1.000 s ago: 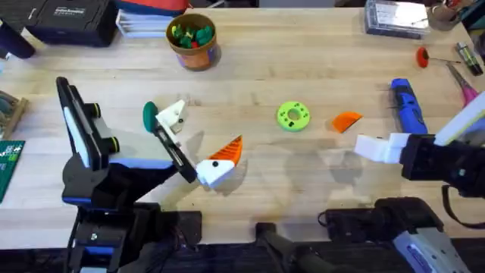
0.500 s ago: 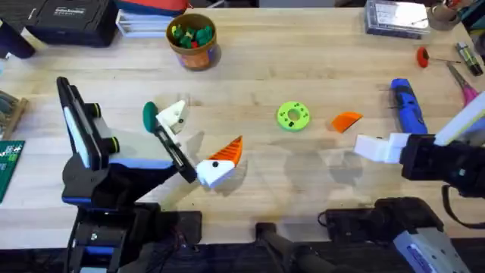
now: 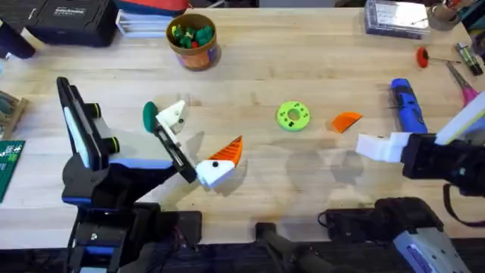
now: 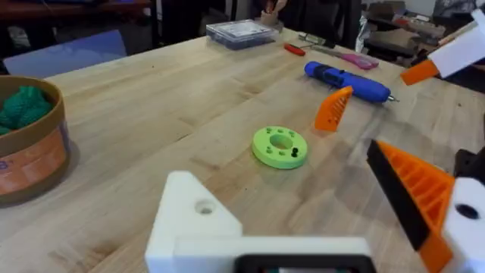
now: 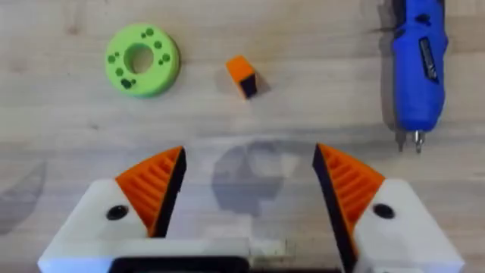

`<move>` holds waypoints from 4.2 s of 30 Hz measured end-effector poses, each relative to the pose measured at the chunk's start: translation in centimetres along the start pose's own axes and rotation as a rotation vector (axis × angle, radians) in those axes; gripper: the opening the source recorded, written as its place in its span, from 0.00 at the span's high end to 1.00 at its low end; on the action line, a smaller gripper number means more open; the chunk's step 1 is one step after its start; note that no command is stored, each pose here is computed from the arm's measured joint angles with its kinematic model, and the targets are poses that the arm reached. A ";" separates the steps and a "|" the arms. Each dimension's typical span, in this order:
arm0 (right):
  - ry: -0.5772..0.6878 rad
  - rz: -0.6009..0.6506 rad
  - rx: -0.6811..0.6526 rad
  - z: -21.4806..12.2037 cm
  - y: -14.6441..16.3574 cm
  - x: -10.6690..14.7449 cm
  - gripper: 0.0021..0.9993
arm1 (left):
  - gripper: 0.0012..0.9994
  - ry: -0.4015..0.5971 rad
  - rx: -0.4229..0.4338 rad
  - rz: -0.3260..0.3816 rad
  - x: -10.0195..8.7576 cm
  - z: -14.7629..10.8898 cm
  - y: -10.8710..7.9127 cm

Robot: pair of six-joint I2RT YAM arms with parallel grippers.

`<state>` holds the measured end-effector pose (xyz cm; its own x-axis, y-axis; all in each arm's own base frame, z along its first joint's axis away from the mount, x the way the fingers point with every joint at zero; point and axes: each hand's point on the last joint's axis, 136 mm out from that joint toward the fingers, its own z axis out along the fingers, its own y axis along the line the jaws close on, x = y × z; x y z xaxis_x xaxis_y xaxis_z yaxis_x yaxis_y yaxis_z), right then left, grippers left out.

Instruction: Pick up the gripper from the table and insert it into the empty holder that is missing its gripper. Then pick up a screw, insert it into the mounting hole, and use the screwdriver to tighten it. Finally, clean up the table by picking up the vegetable and placing it into the bucket.

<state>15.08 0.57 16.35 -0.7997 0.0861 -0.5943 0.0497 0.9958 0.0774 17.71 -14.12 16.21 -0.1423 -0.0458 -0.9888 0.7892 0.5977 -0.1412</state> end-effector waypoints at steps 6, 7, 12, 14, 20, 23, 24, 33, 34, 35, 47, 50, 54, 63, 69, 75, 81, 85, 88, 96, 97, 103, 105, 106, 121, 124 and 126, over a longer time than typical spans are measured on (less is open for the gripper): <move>-0.181 -0.008 -0.050 -0.4 1.0 -4.4 0.00 | 0.01 0.000 0.000 0.000 0.0 0.0 0.0; -0.199 -0.010 -0.063 -0.5 1.2 -4.9 0.01 | 0.01 0.000 0.000 0.000 0.0 0.0 0.0; -0.227 -0.019 -0.107 -0.7 2.0 -5.6 0.01 | 0.01 0.000 0.000 0.000 0.0 0.0 0.0; -0.234 -0.033 -0.110 -0.7 2.1 -5.8 0.01 | 0.01 0.000 0.000 0.000 0.0 0.0 0.0; -0.038 -0.087 -0.100 1.0 2.1 -5.2 0.01 | 0.01 0.000 0.000 0.000 0.0 0.0 0.0; 0.112 -0.146 -0.097 2.0 2.1 -5.0 0.01 | 0.01 0.000 0.000 0.000 0.0 0.0 0.0; 0.163 -0.164 -0.097 2.4 2.0 -4.9 0.01 | 0.01 0.000 0.000 0.000 0.0 0.0 0.0; 0.429 -0.258 -0.102 7.6 1.5 -3.9 0.01 | 0.01 0.000 0.002 0.000 0.0 0.0 0.0; 0.445 -0.271 -0.100 8.1 1.3 -3.8 0.01 | 0.01 0.000 0.003 0.000 0.0 0.0 -0.1; 0.466 -0.284 -0.095 8.6 1.1 -3.6 0.01 | 0.01 0.000 0.003 0.000 0.0 0.0 -0.1; 0.542 -0.330 -0.068 10.9 0.3 -3.0 0.41 | 0.01 0.001 0.011 -0.001 0.0 0.0 -0.2; 0.556 -0.332 -0.070 11.3 0.3 -2.8 0.45 | 0.01 0.002 0.011 -0.001 0.0 0.0 -0.2; 0.552 -0.343 -0.073 11.6 0.6 -2.9 0.49 | 0.01 0.001 0.011 -0.001 0.0 0.0 -0.2; 0.552 -0.358 -0.075 11.5 0.6 -3.0 0.99 | 0.01 0.001 0.012 -0.001 0.0 0.0 -0.2; 0.470 -0.363 -0.069 8.1 1.0 -5.9 0.99 | 0.01 0.002 0.014 -0.001 0.0 0.0 -0.2; 0.128 -0.343 -0.158 2.1 3.2 -10.8 0.99 | 0.01 0.002 0.014 -0.001 0.0 0.0 -0.2; -0.104 -0.301 -0.443 0.6 7.6 -13.3 0.99 | 0.01 0.002 0.014 -0.001 0.0 0.0 -0.2; -0.108 -0.170 -0.689 3.7 10.9 -13.7 0.99 | 0.01 0.002 0.014 -0.001 0.0 0.0 -0.2; -0.001 -0.005 -0.803 6.1 12.8 -13.2 0.99 | 0.01 0.002 0.014 -0.001 0.0 0.0 -0.2; 0.297 0.197 -0.965 9.5 19.6 -10.7 0.99 | 0.01 0.002 0.014 -0.001 0.0 0.0 -0.2; 0.318 0.200 -0.982 9.6 20.4 -10.4 0.99 | 0.01 0.002 0.014 -0.001 0.0 0.0 -0.2; 0.335 0.162 -1.171 8.3 23.7 -11.1 0.99 | 0.01 0.002 0.014 -0.001 0.0 0.0 -0.2; 0.353 0.158 -1.216 7.7 24.0 -11.1 0.99 | 0.01 0.002 0.014 -0.001 0.0 0.0 -0.2; 0.370 0.161 -1.232 7.5 24.1 -10.9 0.99 | 0.01 0.002 0.014 -0.001 0.0 0.0 -0.2; 0.662 0.138 -1.416 5.9 28.0 -7.7 0.99 | 0.01 0.007 0.050 -0.016 0.1 0.0 -0.9; 0.701 0.119 -1.441 5.4 28.6 -6.9 0.99 | 0.01 0.011 0.071 -0.021 0.2 0.0 -1.2; 0.726 0.114 -1.449 5.3 28.9 -6.3 0.99 | 0.01 0.012 0.080 -0.022 0.3 -0.1 -1.4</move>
<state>24.77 29.00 18.09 -0.9510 -0.2978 -0.0831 -0.1134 0.0862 0.9898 16.56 -14.90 16.16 -0.1670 -0.0482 -0.9848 0.8310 0.5307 -0.1669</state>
